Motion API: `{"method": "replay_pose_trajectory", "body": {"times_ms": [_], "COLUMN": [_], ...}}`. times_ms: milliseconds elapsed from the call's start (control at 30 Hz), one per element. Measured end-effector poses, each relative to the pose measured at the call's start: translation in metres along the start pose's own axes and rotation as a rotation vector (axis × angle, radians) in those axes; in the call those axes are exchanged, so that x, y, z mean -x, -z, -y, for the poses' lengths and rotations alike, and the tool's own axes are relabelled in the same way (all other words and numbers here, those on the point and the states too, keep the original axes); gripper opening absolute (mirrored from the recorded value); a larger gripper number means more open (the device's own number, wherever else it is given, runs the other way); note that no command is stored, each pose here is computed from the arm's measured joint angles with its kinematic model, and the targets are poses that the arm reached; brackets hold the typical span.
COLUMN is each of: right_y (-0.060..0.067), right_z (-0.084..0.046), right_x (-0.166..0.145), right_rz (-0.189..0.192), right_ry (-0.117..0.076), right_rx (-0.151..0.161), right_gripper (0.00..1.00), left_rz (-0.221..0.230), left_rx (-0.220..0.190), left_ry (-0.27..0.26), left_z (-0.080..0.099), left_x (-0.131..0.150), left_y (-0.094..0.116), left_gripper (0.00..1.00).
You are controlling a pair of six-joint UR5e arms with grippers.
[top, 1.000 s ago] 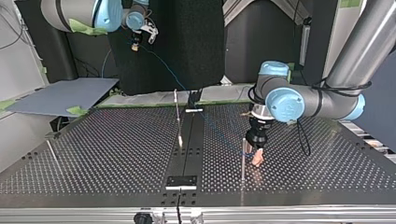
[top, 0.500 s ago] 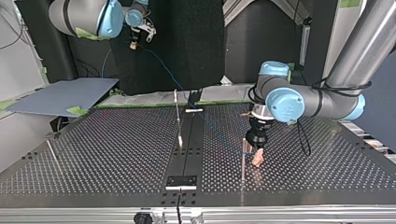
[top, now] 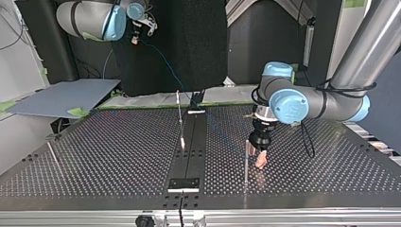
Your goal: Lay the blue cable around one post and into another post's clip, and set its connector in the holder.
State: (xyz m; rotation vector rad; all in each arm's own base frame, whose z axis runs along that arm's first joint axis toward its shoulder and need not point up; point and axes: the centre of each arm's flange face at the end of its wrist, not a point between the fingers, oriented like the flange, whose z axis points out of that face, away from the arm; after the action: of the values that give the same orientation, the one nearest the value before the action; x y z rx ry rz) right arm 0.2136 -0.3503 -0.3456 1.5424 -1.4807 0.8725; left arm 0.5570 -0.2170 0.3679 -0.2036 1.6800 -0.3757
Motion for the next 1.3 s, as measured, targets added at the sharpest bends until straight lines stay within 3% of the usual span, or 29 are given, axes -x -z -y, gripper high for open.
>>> {"method": "replay_pose_trajectory", "body": {"times_ms": [100,233,400,567,967,1300], "right_y": [0.004,0.020,0.028,0.023,0.004,-0.006], "right_z": [-0.004,-0.010,-0.012,-0.007,-0.002,0.004], "right_x": [0.013,0.031,0.024,0.004,-0.044,-0.083], "right_rz": [0.004,0.022,0.000,-0.023,-0.021,-0.018], "right_ry": [0.010,0.018,0.009,-0.001,-0.041,-0.039], "right_rx": [-0.002,-0.013,-0.026,-0.048,-0.082,-0.129], "right_gripper": [0.00,0.00,0.00,0.00,0.00,0.00], "left_rz": [0.000,0.000,-0.001,-0.001,-0.002,-0.003], "left_rx": [0.000,0.000,0.001,0.001,-0.001,-0.003], "left_ry": [0.000,0.000,0.000,0.000,0.002,0.005], "left_z": [0.000,0.000,0.000,0.000,0.001,0.002], "left_x": [0.000,0.000,0.000,0.000,-0.001,-0.001], "left_y": [0.000,0.000,0.000,0.000,0.000,0.001], "left_gripper": [1.00,1.00,1.00,1.00,1.00,1.00]}}
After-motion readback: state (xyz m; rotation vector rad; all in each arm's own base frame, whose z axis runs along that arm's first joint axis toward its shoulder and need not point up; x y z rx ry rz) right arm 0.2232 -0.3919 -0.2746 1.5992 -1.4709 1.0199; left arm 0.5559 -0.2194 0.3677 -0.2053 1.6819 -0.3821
